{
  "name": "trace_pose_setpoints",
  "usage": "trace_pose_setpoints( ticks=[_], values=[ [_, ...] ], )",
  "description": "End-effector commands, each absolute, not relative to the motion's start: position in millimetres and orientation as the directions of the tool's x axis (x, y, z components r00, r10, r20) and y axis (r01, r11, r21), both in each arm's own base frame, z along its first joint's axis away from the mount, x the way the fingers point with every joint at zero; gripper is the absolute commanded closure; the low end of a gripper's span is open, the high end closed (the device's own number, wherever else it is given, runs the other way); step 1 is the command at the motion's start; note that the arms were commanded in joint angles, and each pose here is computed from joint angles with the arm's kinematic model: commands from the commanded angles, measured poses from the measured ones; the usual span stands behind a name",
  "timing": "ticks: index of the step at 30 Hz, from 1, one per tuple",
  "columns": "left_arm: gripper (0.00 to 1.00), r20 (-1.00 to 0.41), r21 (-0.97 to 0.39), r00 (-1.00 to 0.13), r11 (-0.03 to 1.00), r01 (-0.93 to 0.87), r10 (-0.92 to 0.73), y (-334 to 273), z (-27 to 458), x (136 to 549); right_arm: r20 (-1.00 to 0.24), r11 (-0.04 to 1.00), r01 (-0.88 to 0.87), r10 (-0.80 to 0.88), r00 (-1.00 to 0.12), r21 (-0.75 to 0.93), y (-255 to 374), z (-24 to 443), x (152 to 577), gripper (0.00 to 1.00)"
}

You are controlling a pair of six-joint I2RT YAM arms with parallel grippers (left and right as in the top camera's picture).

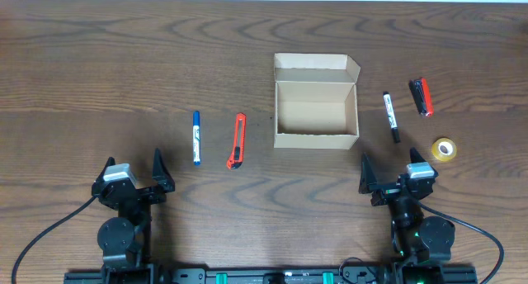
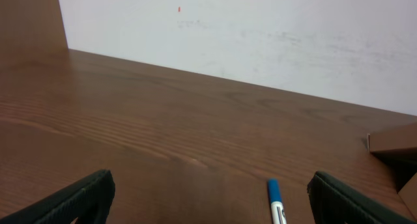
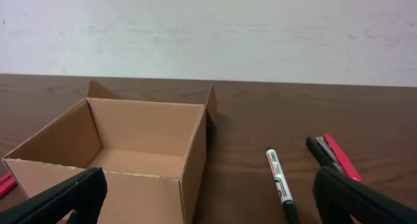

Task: Pack container

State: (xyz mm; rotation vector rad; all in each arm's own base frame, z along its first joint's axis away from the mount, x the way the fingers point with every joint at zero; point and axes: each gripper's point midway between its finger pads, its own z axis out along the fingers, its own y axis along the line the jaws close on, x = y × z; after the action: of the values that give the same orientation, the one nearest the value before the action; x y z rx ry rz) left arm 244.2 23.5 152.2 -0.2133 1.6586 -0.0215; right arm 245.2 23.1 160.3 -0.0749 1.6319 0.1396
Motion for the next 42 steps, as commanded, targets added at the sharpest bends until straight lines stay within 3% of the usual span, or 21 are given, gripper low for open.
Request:
trace_pose_setpoints(
  ticks=[1,37,42],
  values=[
    [0.05,-0.979,-0.126,-0.138,0.98,-0.152,-0.148,27,136,242,-0.998,0.99,-0.135,0.021,-0.065,0.029,23,160,245,0.01],
    [0.05,-0.979,-0.126,-0.138,0.98,-0.152,-0.148,27,136,242,-0.999,0.993,-0.119,0.021,-0.045,0.026,21,165,245,0.01],
    [0.05,-0.979,-0.126,-0.138,0.98,-0.152,-0.148,27,136,242,-1.0,0.972,-0.236,0.021,-0.009,0.023,41,174,242,0.01]
  ],
)
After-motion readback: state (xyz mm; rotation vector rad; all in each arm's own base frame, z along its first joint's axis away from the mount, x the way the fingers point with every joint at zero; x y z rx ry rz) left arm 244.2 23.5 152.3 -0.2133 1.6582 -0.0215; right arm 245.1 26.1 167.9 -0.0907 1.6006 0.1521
